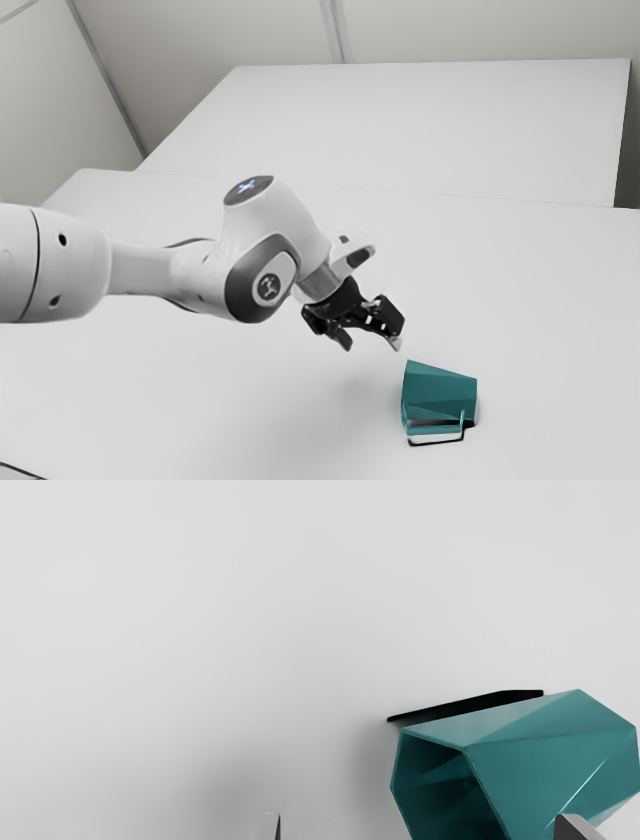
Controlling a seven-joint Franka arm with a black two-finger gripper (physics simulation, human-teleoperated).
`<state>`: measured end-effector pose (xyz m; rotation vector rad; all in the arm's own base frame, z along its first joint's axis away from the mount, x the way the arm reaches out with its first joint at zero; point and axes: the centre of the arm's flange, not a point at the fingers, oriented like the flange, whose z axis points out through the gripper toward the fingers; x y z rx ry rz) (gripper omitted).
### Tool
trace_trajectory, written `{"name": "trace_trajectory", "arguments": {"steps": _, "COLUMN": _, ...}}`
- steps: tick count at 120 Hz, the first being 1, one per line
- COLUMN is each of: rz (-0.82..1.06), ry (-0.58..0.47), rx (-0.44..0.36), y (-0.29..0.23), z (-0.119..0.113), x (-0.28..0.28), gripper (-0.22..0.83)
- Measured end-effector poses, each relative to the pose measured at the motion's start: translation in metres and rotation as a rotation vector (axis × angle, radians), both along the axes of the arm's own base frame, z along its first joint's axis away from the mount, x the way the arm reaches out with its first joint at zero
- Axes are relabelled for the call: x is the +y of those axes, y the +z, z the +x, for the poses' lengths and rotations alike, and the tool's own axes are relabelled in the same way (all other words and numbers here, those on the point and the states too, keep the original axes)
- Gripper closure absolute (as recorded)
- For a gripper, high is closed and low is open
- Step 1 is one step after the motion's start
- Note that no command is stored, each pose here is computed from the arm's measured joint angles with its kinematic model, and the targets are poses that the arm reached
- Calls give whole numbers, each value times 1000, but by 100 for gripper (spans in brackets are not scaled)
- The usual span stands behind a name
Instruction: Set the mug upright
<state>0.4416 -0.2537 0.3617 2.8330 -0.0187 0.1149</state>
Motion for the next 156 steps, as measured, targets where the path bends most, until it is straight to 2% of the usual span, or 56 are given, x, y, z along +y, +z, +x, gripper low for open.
{"name": "trace_trajectory", "arguments": {"steps": 21, "rz": 2, "ry": 4, "rx": 17, "y": -7, "z": -10, "x": -7, "gripper": 1}}
{"name": "trace_trajectory", "arguments": {"steps": 57, "rz": -19, "ry": -44, "rx": 4, "y": -21, "z": -21, "x": -60, "gripper": 1}}
{"name": "trace_trajectory", "arguments": {"steps": 71, "rz": -31, "ry": -48, "rx": 2, "y": -24, "z": -19, "x": -75, "gripper": 1}}
{"name": "trace_trajectory", "arguments": {"steps": 94, "rz": -36, "ry": -5, "rx": -9, "y": -36, "z": -8, "x": -70, "gripper": 1}}
{"name": "trace_trajectory", "arguments": {"steps": 117, "rz": -47, "ry": -17, "rx": -32, "y": -39, "z": -16, "x": -86, "gripper": 1}}
{"name": "trace_trajectory", "arguments": {"steps": 156, "rz": -72, "ry": -35, "rx": -66, "y": -26, "z": -21, "x": -106, "gripper": 9}}
